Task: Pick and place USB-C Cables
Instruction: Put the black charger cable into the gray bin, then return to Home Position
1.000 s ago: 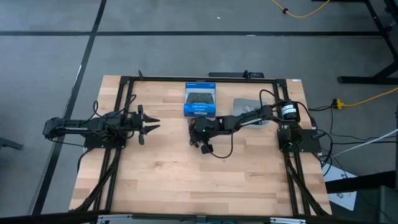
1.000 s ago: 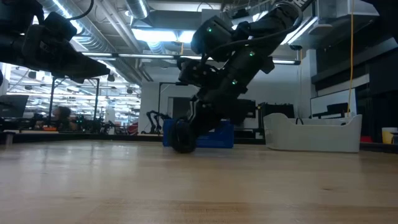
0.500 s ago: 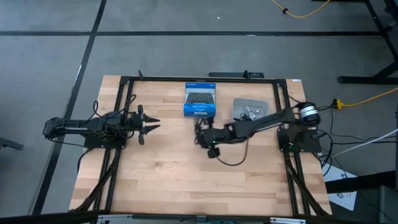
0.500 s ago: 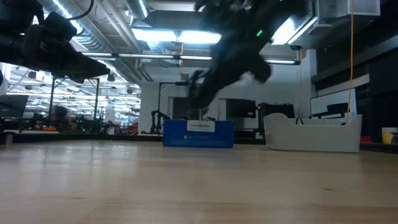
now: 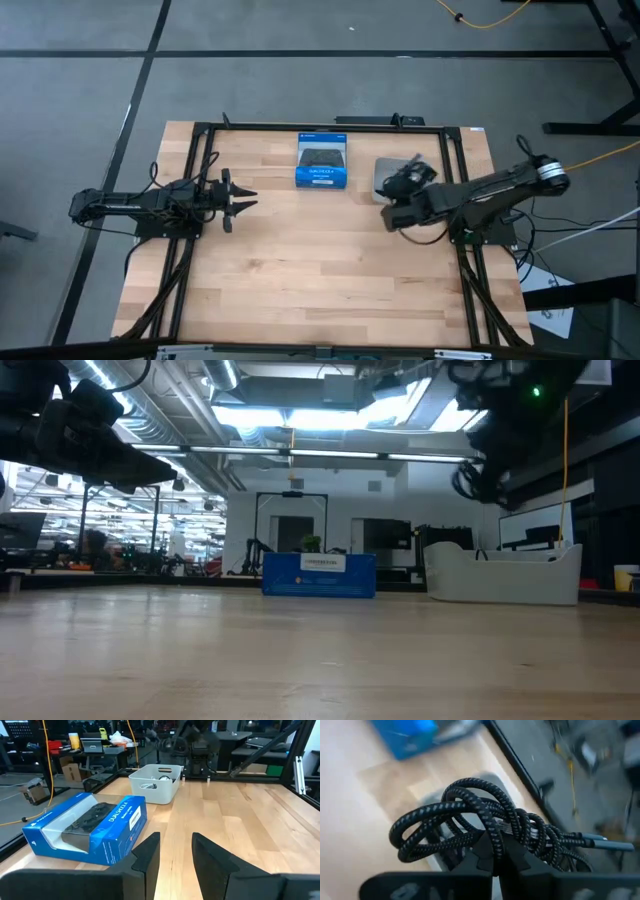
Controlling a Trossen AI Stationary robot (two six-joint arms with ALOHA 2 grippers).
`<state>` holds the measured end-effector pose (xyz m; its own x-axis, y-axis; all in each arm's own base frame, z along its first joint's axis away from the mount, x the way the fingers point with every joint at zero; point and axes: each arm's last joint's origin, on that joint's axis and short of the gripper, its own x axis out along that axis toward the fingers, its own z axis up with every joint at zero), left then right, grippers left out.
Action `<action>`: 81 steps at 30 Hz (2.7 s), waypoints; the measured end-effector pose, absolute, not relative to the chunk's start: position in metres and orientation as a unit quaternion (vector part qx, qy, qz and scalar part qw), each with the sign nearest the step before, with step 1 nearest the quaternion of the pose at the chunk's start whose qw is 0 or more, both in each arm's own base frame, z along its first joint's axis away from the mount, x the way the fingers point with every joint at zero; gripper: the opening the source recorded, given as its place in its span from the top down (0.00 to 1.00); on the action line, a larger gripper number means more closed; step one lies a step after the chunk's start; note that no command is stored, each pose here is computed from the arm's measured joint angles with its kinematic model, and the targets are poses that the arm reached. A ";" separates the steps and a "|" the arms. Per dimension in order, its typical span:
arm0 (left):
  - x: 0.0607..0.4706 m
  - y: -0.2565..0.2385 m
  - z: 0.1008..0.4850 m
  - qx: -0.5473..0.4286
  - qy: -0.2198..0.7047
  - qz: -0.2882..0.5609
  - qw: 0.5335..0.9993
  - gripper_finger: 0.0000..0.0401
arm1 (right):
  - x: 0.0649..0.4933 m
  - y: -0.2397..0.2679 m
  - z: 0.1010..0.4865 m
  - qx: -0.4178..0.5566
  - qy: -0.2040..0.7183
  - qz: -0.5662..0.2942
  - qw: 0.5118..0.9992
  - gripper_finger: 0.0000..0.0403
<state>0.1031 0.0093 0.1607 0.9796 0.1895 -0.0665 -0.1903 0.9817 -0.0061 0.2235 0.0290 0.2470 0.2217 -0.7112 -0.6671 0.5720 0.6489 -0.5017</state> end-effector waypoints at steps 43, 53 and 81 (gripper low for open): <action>0.103 0.009 0.161 -0.006 0.033 0.095 0.995 0.74 | 0.231 -0.019 0.234 0.184 0.489 -0.260 0.812 0.68; 0.103 0.009 0.161 -0.006 0.032 0.095 0.995 0.74 | 0.238 0.006 0.246 0.138 0.441 -0.176 0.869 0.68; 0.103 0.009 0.161 -0.006 0.030 0.095 0.995 0.74 | 0.112 0.022 0.170 0.074 0.027 0.156 0.985 0.68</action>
<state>0.1032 0.0093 0.1610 0.9799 0.1895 -0.0619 -0.1903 0.9817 -0.0067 0.1124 0.0224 0.1701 0.9499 0.3110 -0.0300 -0.3030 0.9404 0.1546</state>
